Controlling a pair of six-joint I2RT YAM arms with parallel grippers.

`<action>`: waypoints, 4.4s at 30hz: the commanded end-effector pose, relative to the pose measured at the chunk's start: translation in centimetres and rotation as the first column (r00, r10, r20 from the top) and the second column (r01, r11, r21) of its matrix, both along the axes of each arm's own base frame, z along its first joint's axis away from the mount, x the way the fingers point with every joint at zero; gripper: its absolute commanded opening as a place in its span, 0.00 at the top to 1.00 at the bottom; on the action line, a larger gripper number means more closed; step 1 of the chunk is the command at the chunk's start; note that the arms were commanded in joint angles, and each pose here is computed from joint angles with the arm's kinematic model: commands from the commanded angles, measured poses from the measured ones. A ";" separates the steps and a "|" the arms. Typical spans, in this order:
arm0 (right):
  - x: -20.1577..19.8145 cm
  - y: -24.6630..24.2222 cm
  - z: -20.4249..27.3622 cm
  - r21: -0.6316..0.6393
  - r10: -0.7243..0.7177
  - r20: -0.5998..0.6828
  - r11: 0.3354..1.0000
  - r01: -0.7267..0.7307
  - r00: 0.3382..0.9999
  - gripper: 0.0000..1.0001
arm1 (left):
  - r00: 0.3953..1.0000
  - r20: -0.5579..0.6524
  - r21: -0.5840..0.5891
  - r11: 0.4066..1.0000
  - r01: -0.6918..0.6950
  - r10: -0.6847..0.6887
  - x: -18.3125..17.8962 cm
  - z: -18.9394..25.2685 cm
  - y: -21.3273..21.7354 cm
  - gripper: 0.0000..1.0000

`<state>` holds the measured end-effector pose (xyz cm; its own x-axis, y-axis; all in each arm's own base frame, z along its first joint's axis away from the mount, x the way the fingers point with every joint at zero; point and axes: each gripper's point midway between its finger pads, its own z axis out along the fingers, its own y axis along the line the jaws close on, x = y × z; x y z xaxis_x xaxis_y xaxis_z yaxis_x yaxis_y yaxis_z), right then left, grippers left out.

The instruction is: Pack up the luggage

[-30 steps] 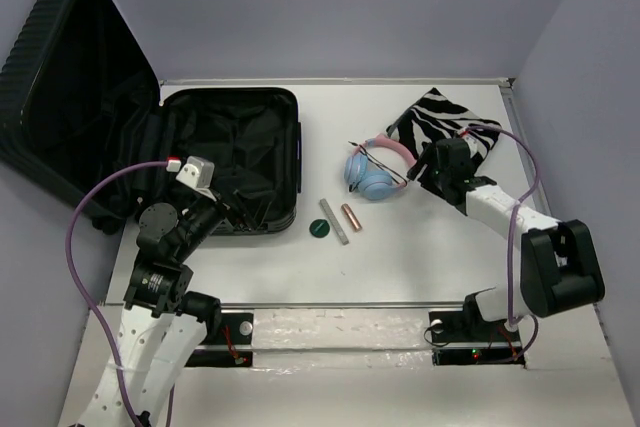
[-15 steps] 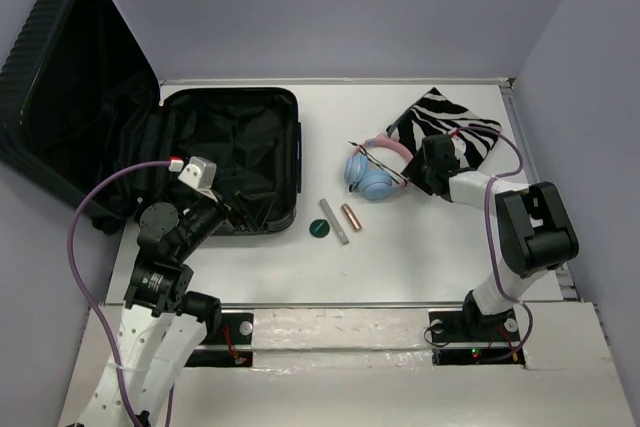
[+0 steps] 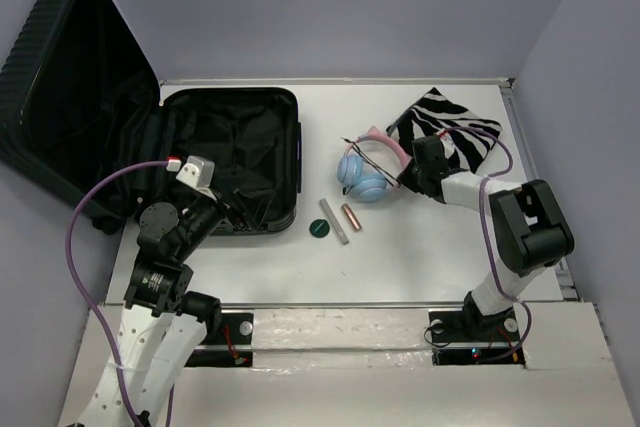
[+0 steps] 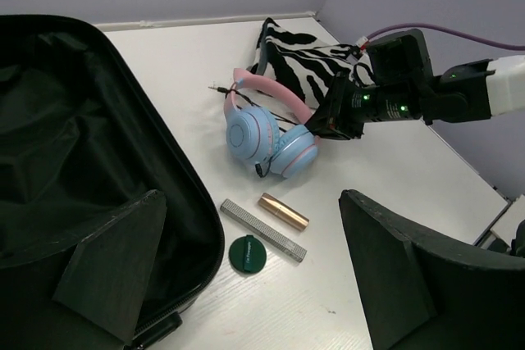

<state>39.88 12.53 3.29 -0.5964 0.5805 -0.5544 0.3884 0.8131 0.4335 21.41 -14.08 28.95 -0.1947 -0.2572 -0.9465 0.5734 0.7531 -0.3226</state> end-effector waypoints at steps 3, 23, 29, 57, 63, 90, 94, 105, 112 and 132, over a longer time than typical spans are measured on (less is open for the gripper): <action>1.5 1.7 8.5 0.090 -0.010 0.244 0.996 -0.012 0.970 0.93 | 0.999 0.043 -0.024 1.000 -0.013 0.014 0.0 1.8 0.2 0.01; 1.9 24.1 24.7 0.059 0.359 0.568 0.880 -0.472 0.741 0.93 | 0.992 0.128 -0.120 0.993 -0.006 0.022 -1.4 5.1 0.4 0.01; 0.2 34.8 21.2 0.059 0.500 0.534 0.782 -0.620 0.682 0.93 | 0.981 0.179 -0.129 0.990 -0.053 0.076 -1.7 6.2 1.5 0.01; -10.2 16.0 6.3 -0.296 0.678 0.046 0.711 -0.638 0.734 0.42 | 0.986 0.132 -0.111 0.990 -0.086 0.100 -0.9 5.1 1.6 0.01; -10.9 14.6 2.9 -0.270 0.679 -0.052 0.696 -0.665 0.732 0.42 | 0.989 0.117 -0.103 0.991 -0.083 0.095 -0.7 4.6 1.5 0.01; -3.9 28.0 19.8 -0.208 0.746 0.374 0.646 -0.734 0.551 0.87 | 0.988 0.108 -0.099 0.990 -0.101 0.111 -0.3 4.4 1.7 0.01; -4.1 32.4 20.3 -0.080 0.752 0.415 0.590 -0.803 0.512 0.57 | 0.988 0.106 -0.097 0.990 -0.104 0.114 -0.2 4.3 1.8 0.01; -5.4 23.5 13.5 -0.222 0.717 0.235 0.697 -0.682 0.656 0.47 | 0.988 0.113 -0.100 0.990 -0.097 0.108 -0.4 4.5 1.7 0.01; -10.0 18.2 4.9 -0.238 0.728 -0.019 0.663 -0.710 0.685 0.51 | 0.988 0.114 -0.101 0.991 -0.091 0.102 -0.4 4.5 1.6 0.01; -14.4 17.3 0.4 -0.157 0.784 -0.190 0.570 -0.807 0.591 0.48 | 0.990 0.104 -0.097 0.991 -0.089 0.099 -0.1 4.3 1.5 0.01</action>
<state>26.14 29.14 3.74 -0.8148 -0.2353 -0.5299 -0.3991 0.8906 0.2182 21.48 -12.56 30.88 -0.1291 -0.3477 -0.9287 0.5043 0.7834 -0.3634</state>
